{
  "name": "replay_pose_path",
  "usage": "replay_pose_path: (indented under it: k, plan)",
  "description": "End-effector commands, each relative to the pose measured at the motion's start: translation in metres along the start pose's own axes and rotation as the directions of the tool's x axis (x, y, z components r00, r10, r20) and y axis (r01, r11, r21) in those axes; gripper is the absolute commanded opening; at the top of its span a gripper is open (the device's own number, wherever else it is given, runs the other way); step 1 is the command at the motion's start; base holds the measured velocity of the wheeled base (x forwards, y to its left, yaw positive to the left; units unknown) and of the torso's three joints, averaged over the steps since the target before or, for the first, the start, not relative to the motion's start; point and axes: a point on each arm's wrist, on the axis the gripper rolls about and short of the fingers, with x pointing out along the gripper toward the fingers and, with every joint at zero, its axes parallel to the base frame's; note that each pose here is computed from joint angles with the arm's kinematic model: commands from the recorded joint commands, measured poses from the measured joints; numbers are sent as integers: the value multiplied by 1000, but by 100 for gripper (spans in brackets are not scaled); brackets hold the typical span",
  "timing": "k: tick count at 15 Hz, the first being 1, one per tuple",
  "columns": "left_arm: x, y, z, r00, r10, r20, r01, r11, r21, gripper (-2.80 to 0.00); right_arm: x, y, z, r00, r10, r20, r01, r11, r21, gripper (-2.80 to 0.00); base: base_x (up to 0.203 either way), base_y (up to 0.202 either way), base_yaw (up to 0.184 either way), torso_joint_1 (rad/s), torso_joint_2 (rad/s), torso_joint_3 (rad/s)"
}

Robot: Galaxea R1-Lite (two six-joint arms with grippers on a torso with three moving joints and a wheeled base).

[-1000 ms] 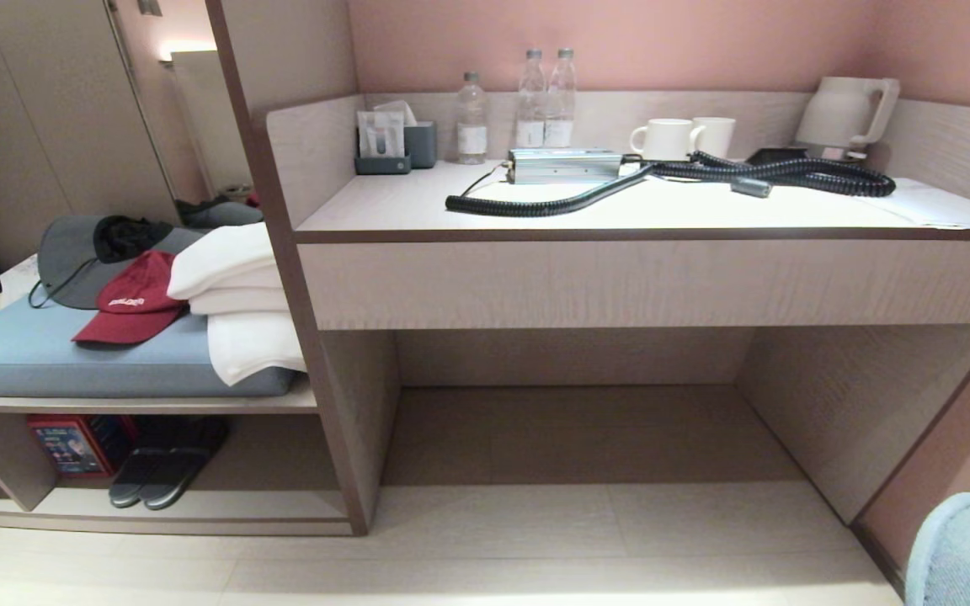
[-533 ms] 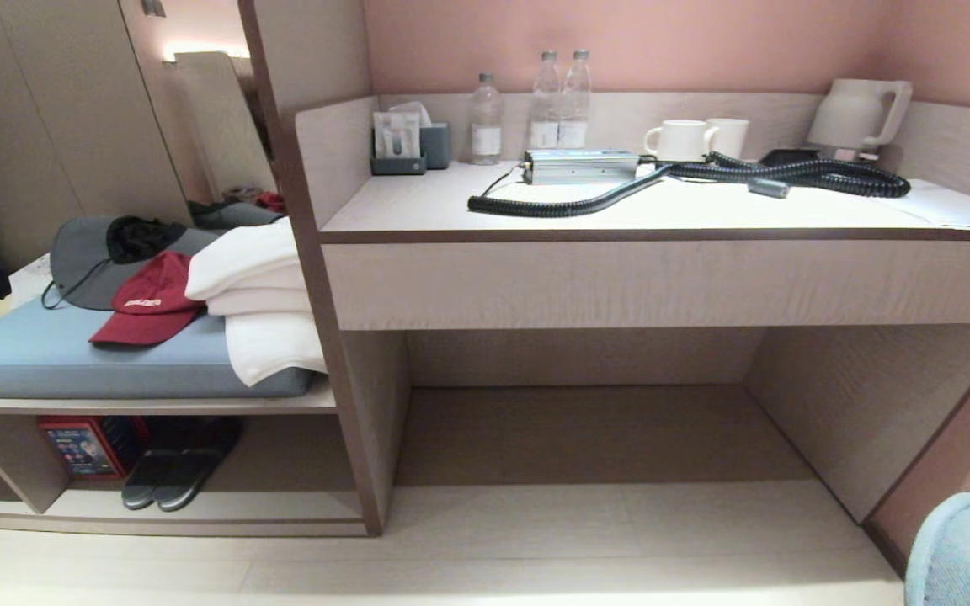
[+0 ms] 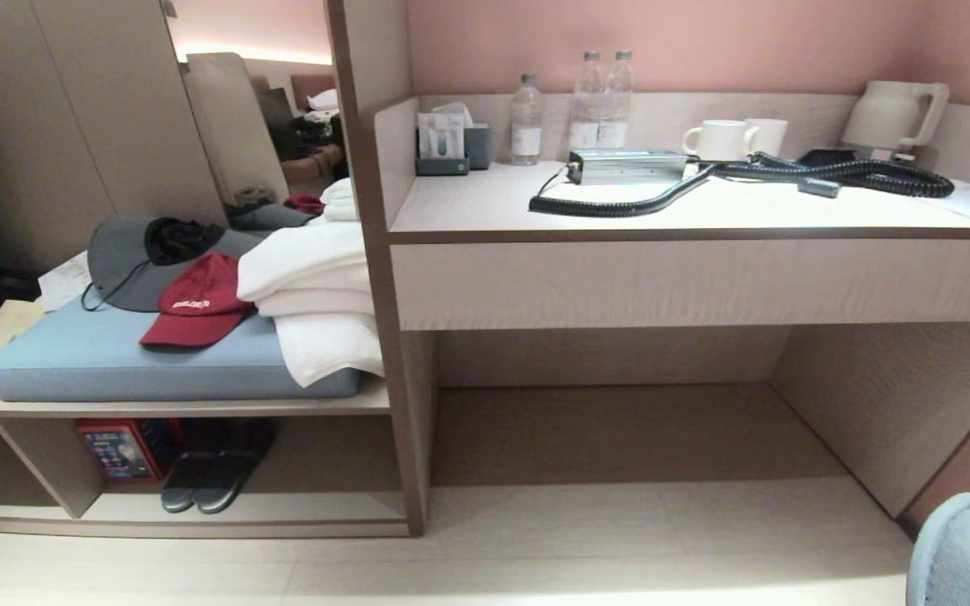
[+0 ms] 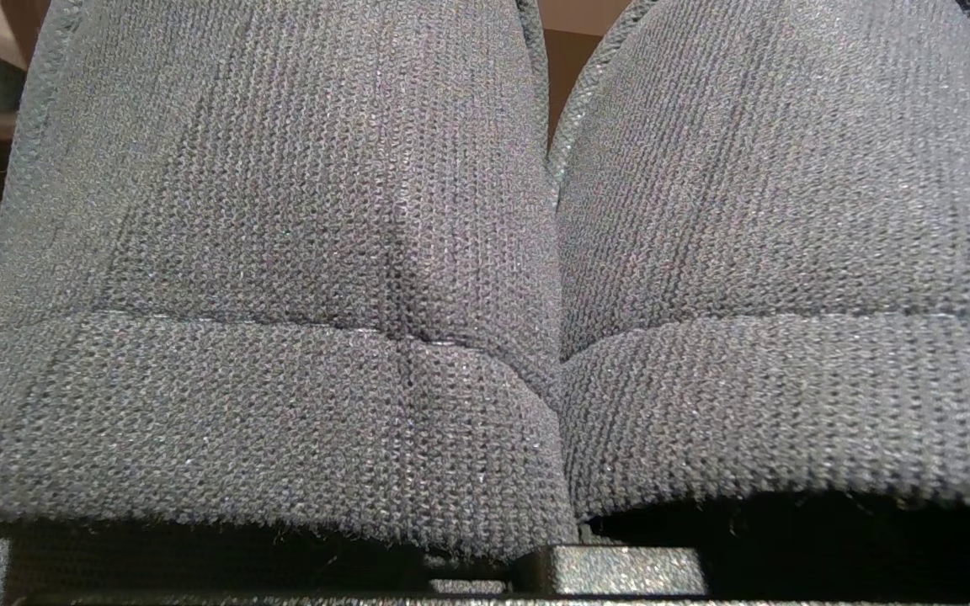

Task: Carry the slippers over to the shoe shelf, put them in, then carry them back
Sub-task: Place the slippers into the shoe cabinet

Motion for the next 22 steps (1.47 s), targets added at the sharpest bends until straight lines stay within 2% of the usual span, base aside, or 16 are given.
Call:
replay_pose_path:
  k: [1, 22]
  plan:
    - [0, 0, 0, 1000, 0, -1, 0, 1000, 0, -280, 0, 0, 0, 1000, 1, -1, -1, 1000, -1, -280, 0, 192, -1, -2, 3, 5]
    - [0, 0, 0, 1000, 0, -1, 0, 1000, 0, -280, 0, 0, 0, 1000, 1, -1, -1, 1000, 4, -280, 0, 196, -2, 3, 1, 2]
